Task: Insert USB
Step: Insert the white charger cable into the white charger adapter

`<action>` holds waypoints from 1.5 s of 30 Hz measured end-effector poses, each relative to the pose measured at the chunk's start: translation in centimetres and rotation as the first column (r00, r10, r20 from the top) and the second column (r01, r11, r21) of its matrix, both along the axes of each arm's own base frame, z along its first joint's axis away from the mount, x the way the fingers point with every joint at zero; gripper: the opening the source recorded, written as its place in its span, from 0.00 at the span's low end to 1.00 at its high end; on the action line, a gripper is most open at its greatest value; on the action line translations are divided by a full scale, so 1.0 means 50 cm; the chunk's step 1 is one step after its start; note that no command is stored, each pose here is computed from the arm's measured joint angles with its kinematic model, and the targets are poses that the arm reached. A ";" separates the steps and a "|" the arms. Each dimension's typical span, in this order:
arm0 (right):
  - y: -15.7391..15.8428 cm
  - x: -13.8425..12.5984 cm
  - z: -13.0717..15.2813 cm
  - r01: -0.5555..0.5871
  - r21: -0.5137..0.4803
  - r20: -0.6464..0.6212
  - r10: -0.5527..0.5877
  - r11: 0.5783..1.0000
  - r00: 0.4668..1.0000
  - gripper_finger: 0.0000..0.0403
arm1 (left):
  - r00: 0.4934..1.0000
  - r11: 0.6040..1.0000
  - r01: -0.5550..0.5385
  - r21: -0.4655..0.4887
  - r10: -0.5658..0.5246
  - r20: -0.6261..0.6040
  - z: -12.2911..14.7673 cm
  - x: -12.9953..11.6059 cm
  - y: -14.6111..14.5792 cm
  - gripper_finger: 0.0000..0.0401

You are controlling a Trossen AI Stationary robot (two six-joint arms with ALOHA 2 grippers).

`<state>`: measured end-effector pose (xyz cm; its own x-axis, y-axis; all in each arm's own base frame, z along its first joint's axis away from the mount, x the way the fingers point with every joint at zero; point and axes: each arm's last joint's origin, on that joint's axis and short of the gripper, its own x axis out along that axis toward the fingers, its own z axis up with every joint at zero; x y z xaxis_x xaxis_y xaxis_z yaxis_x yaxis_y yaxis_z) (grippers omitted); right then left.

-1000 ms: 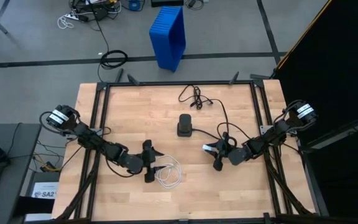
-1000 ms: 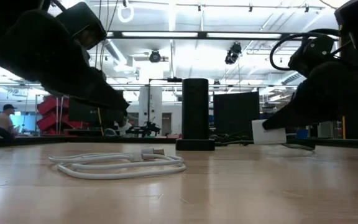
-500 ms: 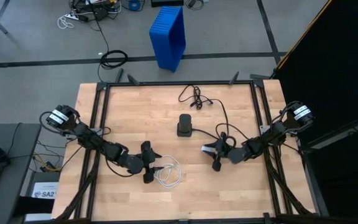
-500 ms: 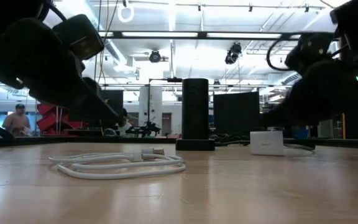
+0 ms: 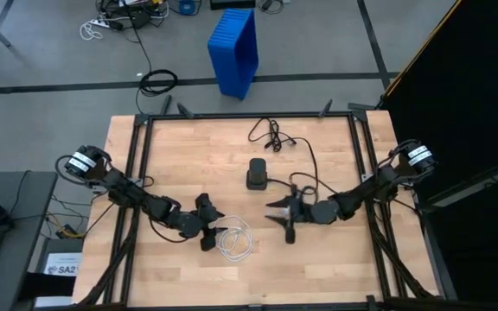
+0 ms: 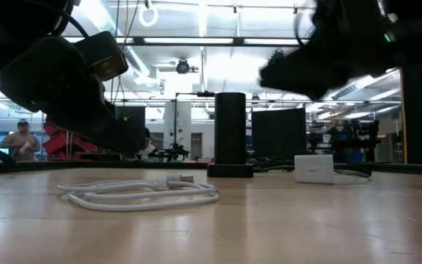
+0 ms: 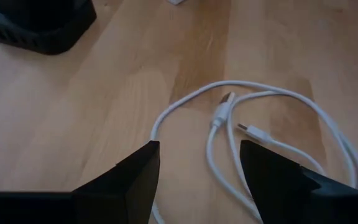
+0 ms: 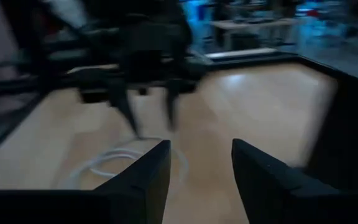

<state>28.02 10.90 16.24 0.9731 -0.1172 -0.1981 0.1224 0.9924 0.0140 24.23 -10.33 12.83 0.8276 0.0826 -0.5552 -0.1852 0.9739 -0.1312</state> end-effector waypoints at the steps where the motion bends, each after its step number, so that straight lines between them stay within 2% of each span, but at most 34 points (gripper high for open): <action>1: 0.004 0.015 0.008 -0.008 -0.028 -0.050 0.007 1.000 0.999 0.37 | 1.000 1.000 -0.001 0.008 0.001 0.001 0.001 0.002 0.003 0.52; 3: 0.007 0.037 0.021 -0.013 -0.068 -0.144 0.003 0.998 0.990 0.37 | 1.000 1.000 -0.004 0.020 0.004 0.000 0.003 0.006 0.008 0.52; 5: 0.008 0.049 0.033 -0.026 -0.077 -0.187 0.012 0.997 0.982 0.36 | 1.000 1.000 -0.006 0.027 0.005 0.006 0.007 0.011 0.010 0.52; 11: 0.001 0.059 0.027 -0.037 -0.036 -0.165 0.031 0.999 0.986 0.34 | 0.999 0.998 0.051 0.025 -0.051 0.006 0.019 0.028 0.015 0.52; 20: 0.009 0.098 -0.060 -0.102 -0.048 -0.114 0.096 0.994 0.989 0.34 | 0.999 0.999 0.036 0.028 -0.036 0.006 0.021 0.032 0.024 0.52; 26: -0.015 0.112 -0.060 -0.063 -0.034 -0.087 0.060 0.997 0.994 0.33 | 0.997 0.996 0.072 0.062 -0.071 -0.006 0.020 0.032 0.023 0.52; 30: -0.019 0.139 -0.037 -0.048 -0.018 -0.068 0.046 0.999 0.997 0.32 | 0.996 0.992 0.087 0.085 -0.087 -0.009 0.020 0.032 0.023 0.52; 36: -0.005 0.157 -0.059 -0.107 -0.063 -0.185 0.094 0.992 0.978 0.30 | 0.997 0.992 0.082 0.100 -0.082 -0.010 0.020 0.031 0.024 0.52; 45: 0.001 0.161 -0.113 -0.174 0.002 -0.267 0.168 0.985 0.949 0.29 | 0.998 0.993 0.064 0.099 -0.062 -0.021 0.018 0.030 0.026 0.52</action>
